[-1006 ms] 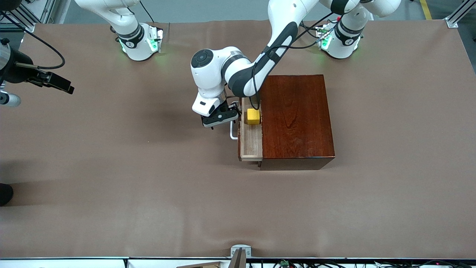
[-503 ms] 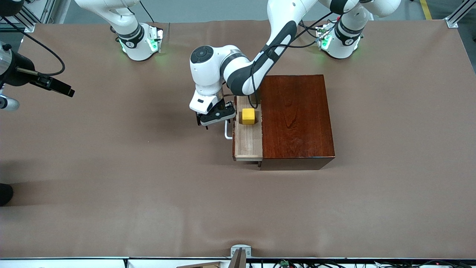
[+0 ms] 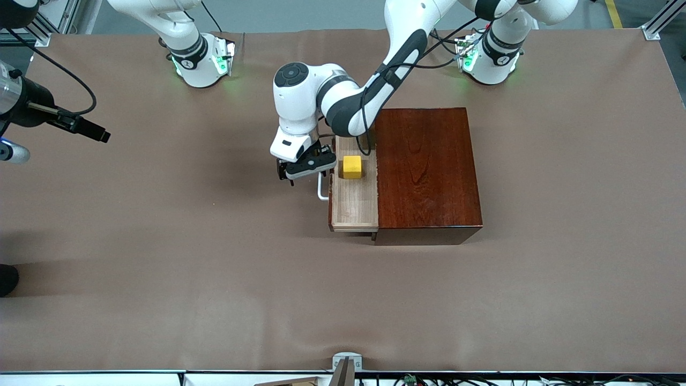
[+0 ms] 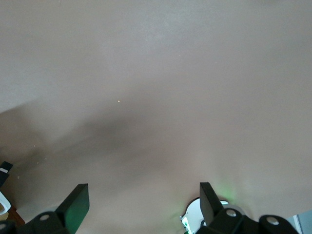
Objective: Open drawer, take yellow block, close drawer
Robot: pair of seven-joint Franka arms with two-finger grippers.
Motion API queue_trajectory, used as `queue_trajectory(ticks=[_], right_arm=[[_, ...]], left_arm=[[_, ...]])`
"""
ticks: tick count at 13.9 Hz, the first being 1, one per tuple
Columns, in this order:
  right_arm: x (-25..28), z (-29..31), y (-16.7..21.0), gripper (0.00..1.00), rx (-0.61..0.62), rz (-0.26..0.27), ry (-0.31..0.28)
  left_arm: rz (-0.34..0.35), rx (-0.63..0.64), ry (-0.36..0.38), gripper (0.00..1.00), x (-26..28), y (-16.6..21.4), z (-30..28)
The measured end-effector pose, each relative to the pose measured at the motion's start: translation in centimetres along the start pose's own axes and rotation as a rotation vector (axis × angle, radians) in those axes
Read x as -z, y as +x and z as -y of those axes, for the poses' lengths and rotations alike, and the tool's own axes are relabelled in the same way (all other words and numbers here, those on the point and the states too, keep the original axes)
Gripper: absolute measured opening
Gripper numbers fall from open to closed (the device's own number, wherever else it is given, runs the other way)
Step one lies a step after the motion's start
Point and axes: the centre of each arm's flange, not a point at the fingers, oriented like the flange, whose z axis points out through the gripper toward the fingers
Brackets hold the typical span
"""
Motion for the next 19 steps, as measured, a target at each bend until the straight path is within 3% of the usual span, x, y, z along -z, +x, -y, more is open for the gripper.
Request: queue_trajectory(ticks=[4, 8, 13, 16, 19], right_arm=[[-1.1, 0.5, 0.8, 1.00, 0.000, 0.022, -0.004], [-1.8, 1.2, 1.2, 1.00, -0.001, 0.043, 0.029], [-3.1, 5.3, 0.4, 1.00, -0.158, 0.066, 0.036], [-4.1, 10.0, -1.6, 1.00, -0.248, 0.081, 0.025], [-4.9, 14.6, -3.8, 1.00, -0.323, 0.059, 0.019]], left_arm=[[0.007, 0.008, -0.024, 1.00, 0.7, -0.1, -0.5], [0.020, 0.020, -0.013, 1.00, 1.4, 0.1, -0.6], [0.045, 0.061, -0.037, 1.00, 8.5, 0.5, -1.5], [0.035, 0.087, -0.018, 1.00, 14.1, 4.2, 0.1], [0.044, 0.048, 0.091, 1.00, 19.9, 10.5, 4.9]])
